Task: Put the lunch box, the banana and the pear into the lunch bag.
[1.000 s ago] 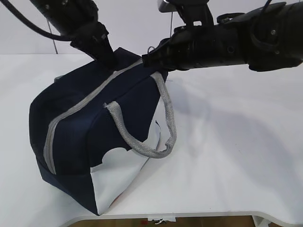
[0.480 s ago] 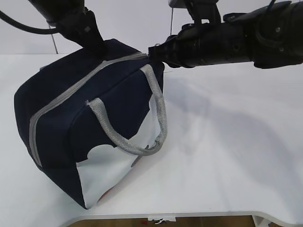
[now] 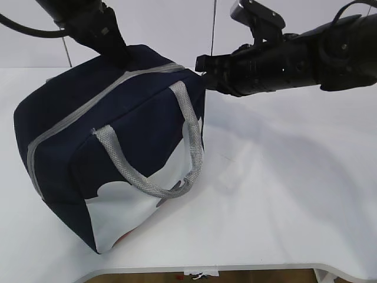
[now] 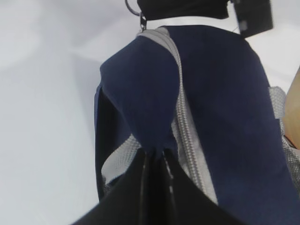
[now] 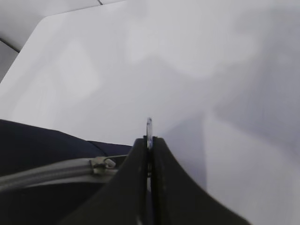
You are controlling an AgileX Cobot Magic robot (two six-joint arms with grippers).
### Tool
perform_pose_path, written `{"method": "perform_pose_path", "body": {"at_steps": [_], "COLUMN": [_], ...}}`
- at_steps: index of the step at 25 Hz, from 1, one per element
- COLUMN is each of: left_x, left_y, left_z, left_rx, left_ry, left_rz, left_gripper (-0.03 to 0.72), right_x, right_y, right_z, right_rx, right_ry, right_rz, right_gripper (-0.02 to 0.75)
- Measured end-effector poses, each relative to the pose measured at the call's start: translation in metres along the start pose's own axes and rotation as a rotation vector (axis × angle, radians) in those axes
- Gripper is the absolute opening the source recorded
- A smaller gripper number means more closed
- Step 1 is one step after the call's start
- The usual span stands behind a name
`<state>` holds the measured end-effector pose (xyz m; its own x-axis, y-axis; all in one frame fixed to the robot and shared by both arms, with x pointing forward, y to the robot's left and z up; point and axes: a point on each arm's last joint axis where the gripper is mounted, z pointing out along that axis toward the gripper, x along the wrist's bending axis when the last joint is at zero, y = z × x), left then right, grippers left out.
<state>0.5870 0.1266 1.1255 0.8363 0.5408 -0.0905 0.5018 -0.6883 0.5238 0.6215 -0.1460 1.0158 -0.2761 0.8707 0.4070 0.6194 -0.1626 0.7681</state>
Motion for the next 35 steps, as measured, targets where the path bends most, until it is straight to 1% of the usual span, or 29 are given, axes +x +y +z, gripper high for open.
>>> {"method": "perform_pose_path", "body": {"at_steps": [7,10,18,35], "left_x": [-0.001,-0.003,-0.004,-0.004], "left_y": [0.0,0.0,-0.001,-0.002], "left_z": [-0.003,-0.006,-0.007,-0.007], "left_rx": [-0.003,-0.007,-0.004,-0.001], "left_ry": [0.001,0.003,0.001,0.001], "left_rz": [0.003,0.006,0.006,0.006], "left_gripper": [0.003,0.003,0.003,0.003], "right_x": [-0.006,-0.015,-0.021,-0.021], "right_y": [-0.009,-0.011,-0.025,-0.025], "right_z": [0.01,0.014,0.029,0.031], "right_rx": [0.037,0.051,0.121,0.124], "right_ry": [-0.002,-0.015,0.019,0.027], "right_rz": [0.059,0.076,0.115,0.113], "right_gripper": [-0.01,-0.01,-0.01,-0.008]}}
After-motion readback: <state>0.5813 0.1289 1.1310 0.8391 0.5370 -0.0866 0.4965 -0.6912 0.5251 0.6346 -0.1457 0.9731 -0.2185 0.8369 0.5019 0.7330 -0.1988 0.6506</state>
